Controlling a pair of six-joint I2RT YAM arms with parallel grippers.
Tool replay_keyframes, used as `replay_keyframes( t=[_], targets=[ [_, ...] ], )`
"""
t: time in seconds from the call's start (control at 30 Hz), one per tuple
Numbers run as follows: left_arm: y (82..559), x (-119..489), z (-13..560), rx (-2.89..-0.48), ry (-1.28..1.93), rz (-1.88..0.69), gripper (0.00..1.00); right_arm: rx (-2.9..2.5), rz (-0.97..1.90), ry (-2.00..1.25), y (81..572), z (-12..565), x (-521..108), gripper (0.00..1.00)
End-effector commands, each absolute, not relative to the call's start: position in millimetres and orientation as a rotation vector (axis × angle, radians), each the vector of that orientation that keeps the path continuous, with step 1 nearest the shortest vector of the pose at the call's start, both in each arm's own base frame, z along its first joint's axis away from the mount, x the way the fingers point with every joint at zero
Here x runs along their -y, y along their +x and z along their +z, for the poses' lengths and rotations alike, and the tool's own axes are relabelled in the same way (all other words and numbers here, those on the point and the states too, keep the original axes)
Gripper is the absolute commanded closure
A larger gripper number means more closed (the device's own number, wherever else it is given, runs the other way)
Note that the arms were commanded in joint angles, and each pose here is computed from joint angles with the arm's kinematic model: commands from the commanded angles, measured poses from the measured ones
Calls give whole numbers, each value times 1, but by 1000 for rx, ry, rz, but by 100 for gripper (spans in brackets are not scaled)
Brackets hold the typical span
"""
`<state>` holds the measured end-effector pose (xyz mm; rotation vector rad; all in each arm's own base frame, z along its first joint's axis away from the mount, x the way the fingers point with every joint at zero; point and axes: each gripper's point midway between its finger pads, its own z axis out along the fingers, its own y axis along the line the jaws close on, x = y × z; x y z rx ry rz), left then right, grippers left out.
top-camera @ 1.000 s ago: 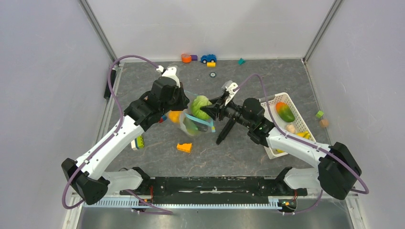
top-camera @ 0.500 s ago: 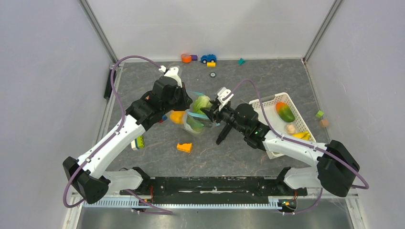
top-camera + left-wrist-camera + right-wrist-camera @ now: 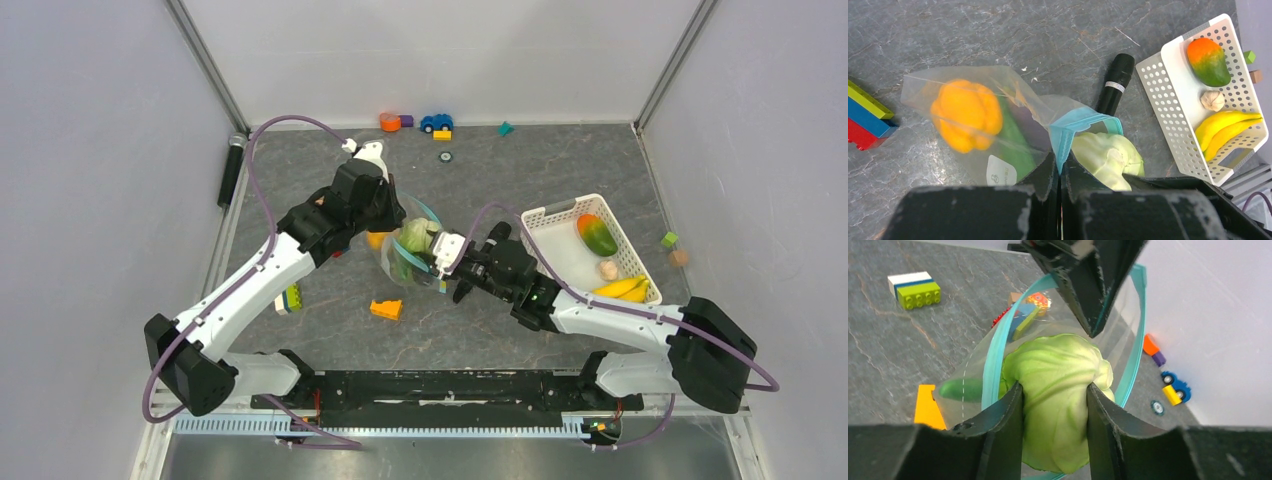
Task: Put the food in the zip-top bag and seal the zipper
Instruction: Place the fake vegetable in the zipper food storage bag.
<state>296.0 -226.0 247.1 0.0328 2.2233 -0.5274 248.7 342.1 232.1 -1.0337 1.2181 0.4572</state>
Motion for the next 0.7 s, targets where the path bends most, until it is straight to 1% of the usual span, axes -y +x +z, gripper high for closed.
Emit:
replay_keyframes(
  t=[0.0, 0.2, 0.33, 0.43, 0.53, 0.67],
  targets=[
    [306, 232, 269, -2166, 20, -557, 98, -1018, 359, -1180, 239, 253, -346, 100],
    [296, 248, 274, -2164, 124, -659, 98, -942, 363, -1338, 229, 238, -359, 100],
    [285, 254, 282, -2136, 193, -733, 98, -975, 318, -1376, 239, 232, -363, 100],
    [281, 254, 286, -2104, 208, -756, 98, -1112, 260, -1189, 267, 244, -354, 100],
    [277, 257, 288, -2093, 225, -790, 98, -1301, 224, -908, 297, 256, -339, 100],
    [271, 263, 292, -2085, 254, -835, 98, -1433, 269, -709, 310, 257, -334, 100]
  ],
)
